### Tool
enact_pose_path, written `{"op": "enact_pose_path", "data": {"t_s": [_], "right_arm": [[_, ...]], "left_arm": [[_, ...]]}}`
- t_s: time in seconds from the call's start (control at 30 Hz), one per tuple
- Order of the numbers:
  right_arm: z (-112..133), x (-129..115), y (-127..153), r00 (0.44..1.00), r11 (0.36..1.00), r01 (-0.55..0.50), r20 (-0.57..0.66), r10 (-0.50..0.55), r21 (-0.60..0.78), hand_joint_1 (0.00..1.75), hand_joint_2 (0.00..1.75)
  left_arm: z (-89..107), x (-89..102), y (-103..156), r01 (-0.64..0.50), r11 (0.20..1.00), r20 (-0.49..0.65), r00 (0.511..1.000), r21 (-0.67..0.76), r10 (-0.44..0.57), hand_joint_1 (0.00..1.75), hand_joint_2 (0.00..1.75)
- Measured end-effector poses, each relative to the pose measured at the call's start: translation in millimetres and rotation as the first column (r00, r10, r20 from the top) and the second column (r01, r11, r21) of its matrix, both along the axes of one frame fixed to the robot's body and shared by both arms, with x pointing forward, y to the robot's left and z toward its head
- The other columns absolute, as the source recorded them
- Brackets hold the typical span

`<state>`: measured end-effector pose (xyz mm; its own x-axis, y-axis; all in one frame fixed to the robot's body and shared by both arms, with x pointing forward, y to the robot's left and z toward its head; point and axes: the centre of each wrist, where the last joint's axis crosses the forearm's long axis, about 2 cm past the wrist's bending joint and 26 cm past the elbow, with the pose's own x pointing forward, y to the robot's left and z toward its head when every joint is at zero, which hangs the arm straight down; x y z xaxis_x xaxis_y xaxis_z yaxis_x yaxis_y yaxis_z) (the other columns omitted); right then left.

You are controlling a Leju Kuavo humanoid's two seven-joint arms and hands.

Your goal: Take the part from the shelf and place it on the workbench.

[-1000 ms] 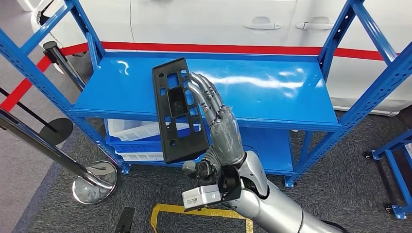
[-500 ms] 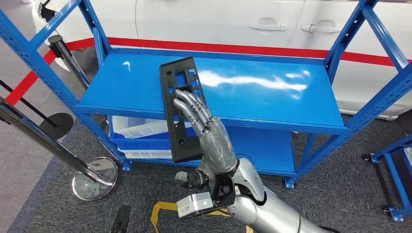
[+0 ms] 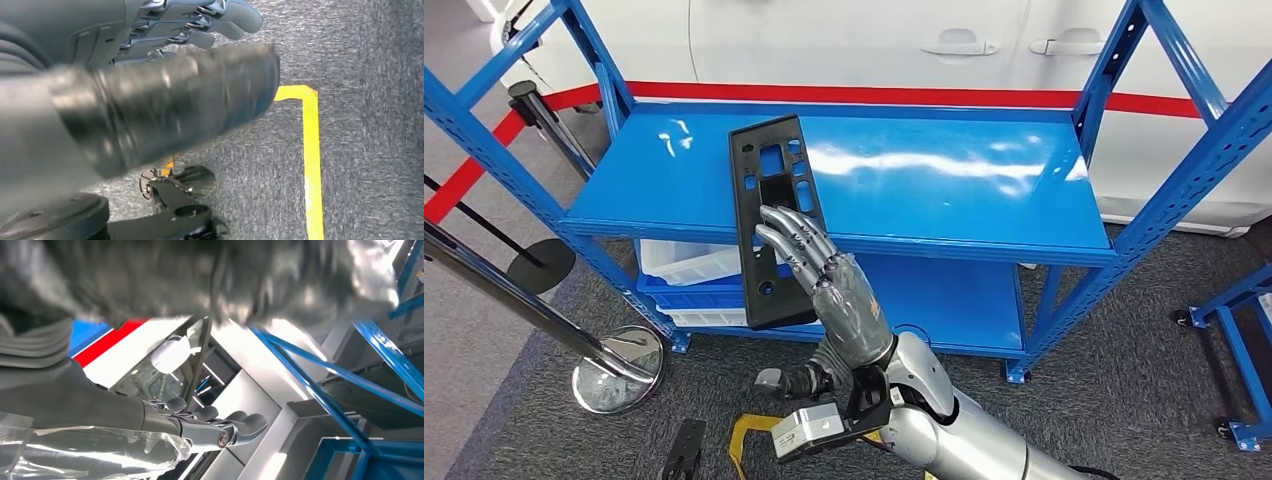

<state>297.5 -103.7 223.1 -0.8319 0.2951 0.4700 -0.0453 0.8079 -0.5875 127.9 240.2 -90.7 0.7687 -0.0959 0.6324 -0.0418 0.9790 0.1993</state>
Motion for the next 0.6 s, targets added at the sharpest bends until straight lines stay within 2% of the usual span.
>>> {"op": "enact_pose_path", "data": {"t_s": [0.33, 0.6], "right_arm": [[-1, 2, 5, 1.0, 1.0, 0.003, 0.02, -0.002, -0.02, 0.0, 0.0], [-15, -4, 8, 0.998, 0.996, 0.032, 0.058, -0.027, -0.082, 0.0, 0.0]], "left_arm": [[1.7, 6.7, 3, 0.005, 1.0, 0.028, 1.0, 0.008, -0.005, 0.0, 1.75], [1.7, 6.5, 3, 0.024, 0.999, 0.057, 0.998, 0.034, -0.026, 0.0, 1.75]]}}
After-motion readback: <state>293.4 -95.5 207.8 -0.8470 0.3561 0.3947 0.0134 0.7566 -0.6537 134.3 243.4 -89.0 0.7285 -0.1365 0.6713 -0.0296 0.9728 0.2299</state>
